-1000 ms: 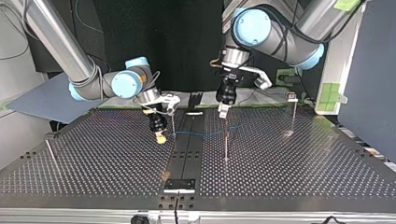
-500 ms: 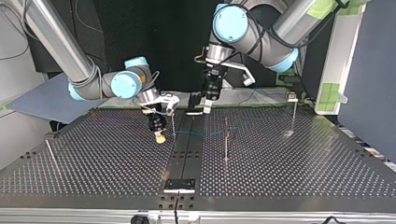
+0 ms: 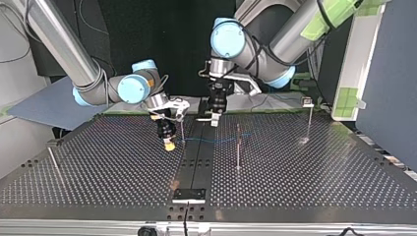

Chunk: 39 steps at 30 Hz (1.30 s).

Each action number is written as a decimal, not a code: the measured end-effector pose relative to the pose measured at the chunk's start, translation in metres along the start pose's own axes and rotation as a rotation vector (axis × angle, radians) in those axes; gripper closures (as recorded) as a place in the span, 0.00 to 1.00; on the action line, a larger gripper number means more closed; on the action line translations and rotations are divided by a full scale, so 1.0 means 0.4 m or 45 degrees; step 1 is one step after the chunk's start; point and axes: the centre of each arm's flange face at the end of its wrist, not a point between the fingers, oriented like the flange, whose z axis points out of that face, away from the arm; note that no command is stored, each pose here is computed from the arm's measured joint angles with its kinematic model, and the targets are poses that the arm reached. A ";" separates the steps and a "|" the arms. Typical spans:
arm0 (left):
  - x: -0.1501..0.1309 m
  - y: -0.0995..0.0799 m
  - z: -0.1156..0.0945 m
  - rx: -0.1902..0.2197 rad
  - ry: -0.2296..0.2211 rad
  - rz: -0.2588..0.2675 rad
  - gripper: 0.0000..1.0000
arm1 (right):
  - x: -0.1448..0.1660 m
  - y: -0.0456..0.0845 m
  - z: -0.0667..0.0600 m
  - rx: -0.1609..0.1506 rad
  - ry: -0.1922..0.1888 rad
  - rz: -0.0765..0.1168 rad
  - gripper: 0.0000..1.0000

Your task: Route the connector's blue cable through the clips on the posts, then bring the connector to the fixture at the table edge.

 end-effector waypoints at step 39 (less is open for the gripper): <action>0.031 -0.061 0.128 -0.155 0.001 -0.034 0.00 | -0.004 -0.007 -0.001 0.005 -0.005 0.000 1.00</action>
